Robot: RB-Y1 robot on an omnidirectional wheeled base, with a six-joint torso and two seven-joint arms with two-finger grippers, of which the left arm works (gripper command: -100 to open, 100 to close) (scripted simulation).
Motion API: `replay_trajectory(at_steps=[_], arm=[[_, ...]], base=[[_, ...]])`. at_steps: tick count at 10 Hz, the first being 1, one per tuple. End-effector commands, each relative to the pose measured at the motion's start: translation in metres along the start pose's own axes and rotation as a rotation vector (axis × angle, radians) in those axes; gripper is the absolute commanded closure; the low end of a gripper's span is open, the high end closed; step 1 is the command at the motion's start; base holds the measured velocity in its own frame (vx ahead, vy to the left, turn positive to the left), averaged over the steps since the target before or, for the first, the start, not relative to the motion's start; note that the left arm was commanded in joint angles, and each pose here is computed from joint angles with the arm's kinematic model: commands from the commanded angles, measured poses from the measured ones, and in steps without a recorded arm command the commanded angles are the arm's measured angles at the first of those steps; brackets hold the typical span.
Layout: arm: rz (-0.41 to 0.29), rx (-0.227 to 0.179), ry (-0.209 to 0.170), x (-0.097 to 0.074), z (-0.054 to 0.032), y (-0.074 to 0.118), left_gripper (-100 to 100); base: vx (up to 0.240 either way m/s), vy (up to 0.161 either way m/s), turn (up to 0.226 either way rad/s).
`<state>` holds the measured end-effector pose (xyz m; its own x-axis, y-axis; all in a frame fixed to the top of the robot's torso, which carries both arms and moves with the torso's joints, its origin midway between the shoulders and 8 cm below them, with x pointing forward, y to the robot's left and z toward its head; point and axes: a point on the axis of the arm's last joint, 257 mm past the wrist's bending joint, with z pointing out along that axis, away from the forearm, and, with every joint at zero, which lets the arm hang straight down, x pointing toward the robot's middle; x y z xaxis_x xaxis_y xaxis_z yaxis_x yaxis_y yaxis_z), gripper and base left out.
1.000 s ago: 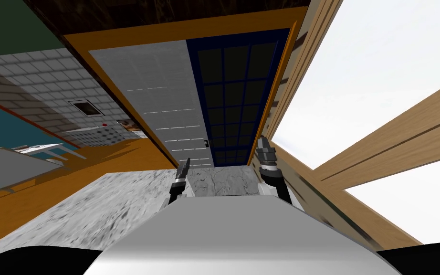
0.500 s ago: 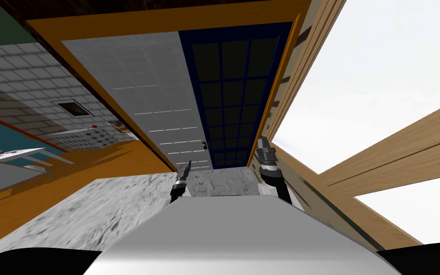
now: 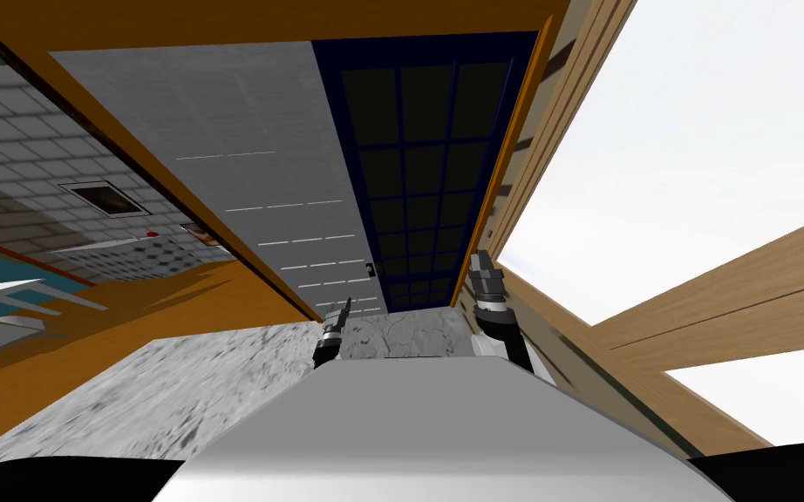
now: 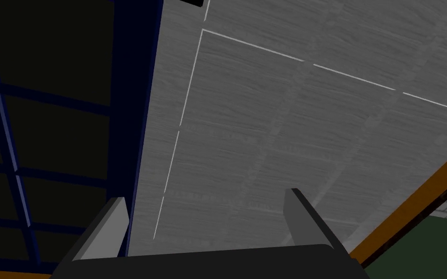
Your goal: Pull the door open
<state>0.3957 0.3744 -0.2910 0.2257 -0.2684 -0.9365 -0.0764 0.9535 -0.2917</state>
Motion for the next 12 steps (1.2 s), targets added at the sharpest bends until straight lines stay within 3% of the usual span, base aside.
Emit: replay_trajectory(at_steps=[1, 12], arm=[[0.038, -0.011, 0.019, 0.011, -0.0037, 0.004, -100], [0.219, -0.053, 0.131, 0.069, -0.0251, 0.022, -100]], base=[[0.082, 0.012, -0.051], [0.098, 0.011, -0.048]])
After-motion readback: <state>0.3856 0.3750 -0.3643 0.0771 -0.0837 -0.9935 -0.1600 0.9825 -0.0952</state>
